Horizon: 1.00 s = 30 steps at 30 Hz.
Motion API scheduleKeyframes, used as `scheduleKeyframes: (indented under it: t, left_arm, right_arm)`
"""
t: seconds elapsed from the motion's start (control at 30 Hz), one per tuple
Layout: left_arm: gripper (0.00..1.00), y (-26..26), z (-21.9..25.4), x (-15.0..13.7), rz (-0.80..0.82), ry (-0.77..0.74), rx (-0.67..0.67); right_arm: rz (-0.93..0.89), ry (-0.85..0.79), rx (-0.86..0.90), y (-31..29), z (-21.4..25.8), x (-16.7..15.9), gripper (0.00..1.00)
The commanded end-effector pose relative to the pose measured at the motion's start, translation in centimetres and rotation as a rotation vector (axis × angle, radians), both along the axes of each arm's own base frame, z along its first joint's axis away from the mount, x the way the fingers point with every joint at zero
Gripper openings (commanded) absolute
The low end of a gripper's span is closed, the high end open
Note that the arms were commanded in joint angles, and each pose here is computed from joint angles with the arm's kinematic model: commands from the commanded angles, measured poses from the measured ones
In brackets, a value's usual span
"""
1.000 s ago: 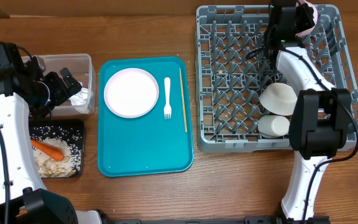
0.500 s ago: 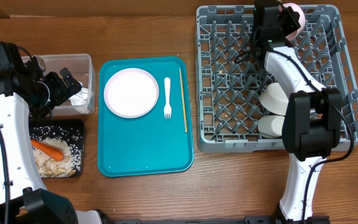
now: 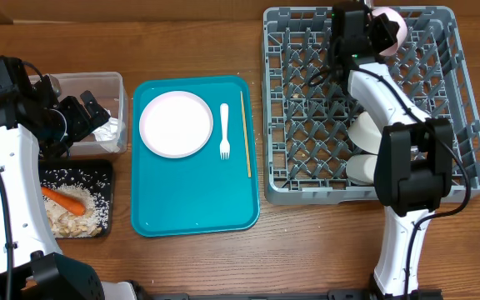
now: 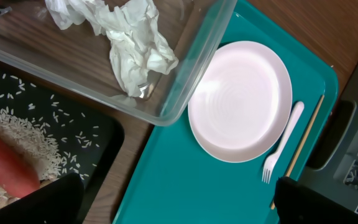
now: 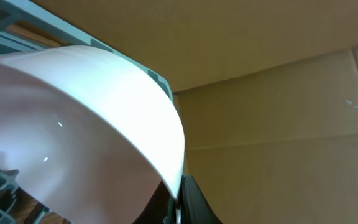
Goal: Sort waste into correct bins and load items into the dishwasher rack
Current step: 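Lower the pink plate into the rack's back row with the right gripper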
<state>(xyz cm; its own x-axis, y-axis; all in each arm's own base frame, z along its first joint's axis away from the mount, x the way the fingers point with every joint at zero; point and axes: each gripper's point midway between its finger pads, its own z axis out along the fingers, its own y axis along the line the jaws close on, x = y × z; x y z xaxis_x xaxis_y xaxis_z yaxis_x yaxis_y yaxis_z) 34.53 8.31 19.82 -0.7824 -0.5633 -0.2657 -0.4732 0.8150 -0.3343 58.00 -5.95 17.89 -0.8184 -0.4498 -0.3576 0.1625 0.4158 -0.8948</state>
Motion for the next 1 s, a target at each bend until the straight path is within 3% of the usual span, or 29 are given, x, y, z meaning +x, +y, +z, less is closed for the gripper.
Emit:
scheduleKeyframes:
  t: [0.0, 0.43, 0.53, 0.97]
  left_arm:
    - [1.0, 0.0, 1.3, 0.0, 0.007, -0.035, 0.007]
    - [1.0, 0.0, 1.3, 0.0, 0.007, -0.035, 0.007]
    - [1.0, 0.0, 1.3, 0.0, 0.007, -0.035, 0.007]
    - [1.0, 0.0, 1.3, 0.0, 0.007, -0.035, 0.007]
  right_arm:
    - [-0.022, -0.01, -0.028, 1.3, 0.4, -0.6, 0.04]
    - [-0.073, -0.009, -0.049, 3.4, 0.0, -2.4, 0.06]
    - [-0.087, 0.001, -0.032, 3.3, -0.7, -3.0, 0.17]
    - [-0.063, 0.056, -0.025, 5.5, -1.9, -4.3, 0.84]
